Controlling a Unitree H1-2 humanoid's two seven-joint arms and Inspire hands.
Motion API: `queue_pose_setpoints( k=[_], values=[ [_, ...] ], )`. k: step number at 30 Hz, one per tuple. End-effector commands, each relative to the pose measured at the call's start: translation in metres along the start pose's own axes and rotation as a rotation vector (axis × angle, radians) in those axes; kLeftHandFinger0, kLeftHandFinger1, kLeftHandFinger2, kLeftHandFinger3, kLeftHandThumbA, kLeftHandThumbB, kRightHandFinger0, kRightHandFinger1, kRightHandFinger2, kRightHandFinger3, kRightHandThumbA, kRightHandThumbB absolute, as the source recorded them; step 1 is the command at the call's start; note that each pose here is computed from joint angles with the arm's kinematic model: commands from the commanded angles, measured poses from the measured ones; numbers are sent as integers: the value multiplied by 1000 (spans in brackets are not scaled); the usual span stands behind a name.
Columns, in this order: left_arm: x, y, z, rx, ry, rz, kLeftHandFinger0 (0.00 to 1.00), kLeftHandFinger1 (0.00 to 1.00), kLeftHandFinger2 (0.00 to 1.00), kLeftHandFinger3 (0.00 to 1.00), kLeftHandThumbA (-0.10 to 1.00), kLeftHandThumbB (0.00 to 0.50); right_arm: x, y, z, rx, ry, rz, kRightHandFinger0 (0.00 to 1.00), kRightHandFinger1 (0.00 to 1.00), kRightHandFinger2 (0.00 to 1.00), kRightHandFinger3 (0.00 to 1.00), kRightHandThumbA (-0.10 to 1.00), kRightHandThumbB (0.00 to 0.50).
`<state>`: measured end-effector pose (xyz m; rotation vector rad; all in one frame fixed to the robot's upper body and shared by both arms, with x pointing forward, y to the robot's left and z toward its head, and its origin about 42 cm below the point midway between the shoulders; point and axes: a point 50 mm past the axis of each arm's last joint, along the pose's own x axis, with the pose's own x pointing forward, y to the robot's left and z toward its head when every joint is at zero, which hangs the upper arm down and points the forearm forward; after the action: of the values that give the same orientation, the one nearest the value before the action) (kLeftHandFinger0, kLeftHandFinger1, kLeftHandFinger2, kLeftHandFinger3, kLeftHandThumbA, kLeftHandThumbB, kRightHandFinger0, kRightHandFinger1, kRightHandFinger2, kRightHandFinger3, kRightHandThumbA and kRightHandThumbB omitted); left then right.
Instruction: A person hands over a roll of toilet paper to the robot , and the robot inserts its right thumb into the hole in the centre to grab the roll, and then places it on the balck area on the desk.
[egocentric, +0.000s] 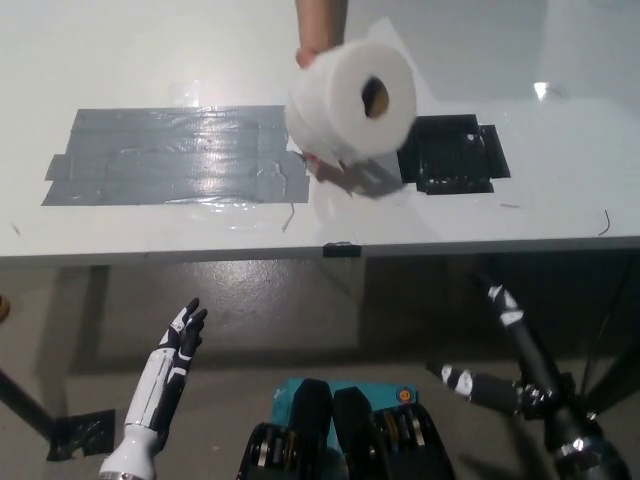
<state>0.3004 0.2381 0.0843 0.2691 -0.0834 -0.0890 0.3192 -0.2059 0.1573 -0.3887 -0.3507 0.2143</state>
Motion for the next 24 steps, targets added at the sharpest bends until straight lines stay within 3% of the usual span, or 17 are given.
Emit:
queue_pose_setpoints(
  k=[1, 6, 9, 11, 14, 15, 18, 24],
  values=[
    [2, 4, 6, 19, -61, 27, 1000, 1000, 1000, 1000, 1000, 76, 44, -41, 53, -98, -117, -42, 1000, 1000, 1000, 1000, 891, 333],
    [0, 4, 6, 9, -58, 25, 1000, 1000, 1000, 1000, 1000, 72, 94, -73, 81, -131, -144, -59, 1000, 1000, 1000, 1000, 913, 317],
    [1, 5, 8, 20, -68, 26, 1000, 1000, 1000, 1000, 1000, 72, 121, -86, 90, -83, -152, -61, 1000, 1000, 1000, 1000, 900, 333],
    [3, 5, 10, 15, -68, 28, 1000, 1000, 1000, 1000, 1000, 85, 149, -104, 104, -67, -191, -54, 1000, 1000, 1000, 1000, 860, 293],
    [4, 5, 12, 23, -72, 25, 1000, 1000, 1000, 1000, 1000, 82, 170, -116, 111, -95, -203, -35, 1000, 1000, 1000, 1000, 869, 307],
    [4, 6, 12, 22, -78, 22, 1000, 1000, 1000, 1000, 1000, 73, 181, -120, 113, -116, -191, -23, 1000, 1000, 1000, 1000, 893, 340],
    [5, 5, 14, 20, -78, 17, 1000, 1000, 1000, 1000, 1000, 79, 205, -124, 118, -138, -154, 2, 1000, 1000, 1000, 1000, 863, 367],
    [8, 4, 16, 20, -83, 11, 1000, 1000, 1000, 1000, 1000, 67, 245, -121, 121, -220, -61, 99, 1000, 1000, 1000, 1000, 855, 355]
  ],
)
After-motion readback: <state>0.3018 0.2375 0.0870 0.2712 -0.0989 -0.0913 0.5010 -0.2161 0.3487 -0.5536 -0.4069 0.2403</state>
